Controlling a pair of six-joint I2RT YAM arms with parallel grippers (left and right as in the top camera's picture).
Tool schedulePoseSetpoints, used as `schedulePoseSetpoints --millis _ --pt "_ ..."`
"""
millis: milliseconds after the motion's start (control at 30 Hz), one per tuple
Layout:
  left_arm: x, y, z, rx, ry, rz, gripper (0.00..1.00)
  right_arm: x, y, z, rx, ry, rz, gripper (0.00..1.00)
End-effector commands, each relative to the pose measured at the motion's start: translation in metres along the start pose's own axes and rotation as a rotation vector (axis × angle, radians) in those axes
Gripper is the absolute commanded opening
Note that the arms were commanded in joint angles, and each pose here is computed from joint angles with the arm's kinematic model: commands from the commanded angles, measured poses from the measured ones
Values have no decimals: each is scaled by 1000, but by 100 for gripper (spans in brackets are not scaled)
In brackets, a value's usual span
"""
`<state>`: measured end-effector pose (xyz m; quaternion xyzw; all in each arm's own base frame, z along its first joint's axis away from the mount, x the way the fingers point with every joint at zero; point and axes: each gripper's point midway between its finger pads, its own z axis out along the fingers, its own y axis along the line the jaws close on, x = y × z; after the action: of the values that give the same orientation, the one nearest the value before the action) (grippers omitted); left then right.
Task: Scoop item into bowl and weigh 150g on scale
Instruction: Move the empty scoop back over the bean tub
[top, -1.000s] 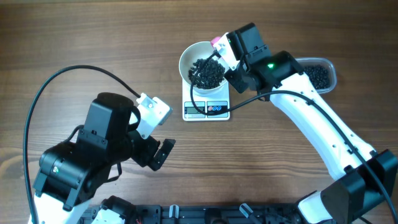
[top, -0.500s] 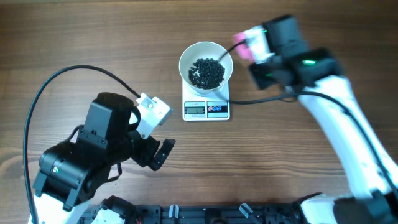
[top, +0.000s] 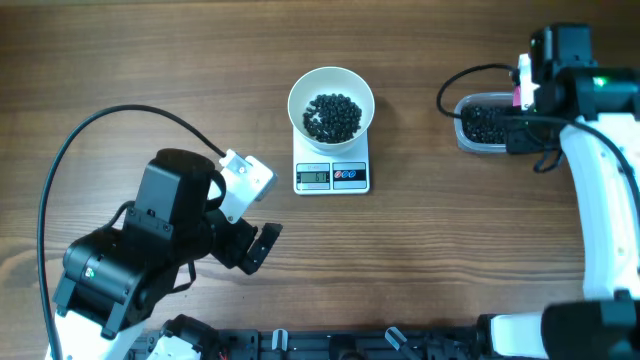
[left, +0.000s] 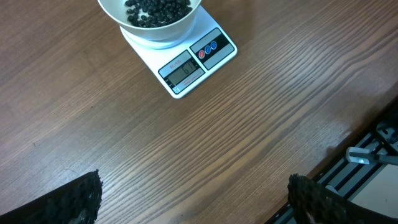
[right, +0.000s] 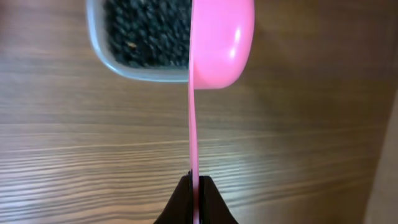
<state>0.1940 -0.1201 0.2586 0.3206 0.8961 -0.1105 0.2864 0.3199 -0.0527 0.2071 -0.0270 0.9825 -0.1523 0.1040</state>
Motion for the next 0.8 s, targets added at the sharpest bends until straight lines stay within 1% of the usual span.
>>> schedulePoseSetpoints --millis 0,67,200,333,533,767 --pt "-3 2 -4 -9 -18 11 100 -2 -7 24 75 85 -8 5" --pt "-3 2 -4 -9 -18 11 100 -4 -5 32 76 102 -14 5" --pt "-3 2 -4 -9 -18 11 100 -9 -12 48 148 136 -29 5" --pt "-3 2 -4 -9 -18 11 100 -13 -13 63 177 162 -43 5" --pt "-3 2 -4 -9 -18 11 100 -19 -18 73 253 176 -71 4" --pt "-3 2 -4 -9 -18 11 100 -19 -4 90 281 224 -137 4"
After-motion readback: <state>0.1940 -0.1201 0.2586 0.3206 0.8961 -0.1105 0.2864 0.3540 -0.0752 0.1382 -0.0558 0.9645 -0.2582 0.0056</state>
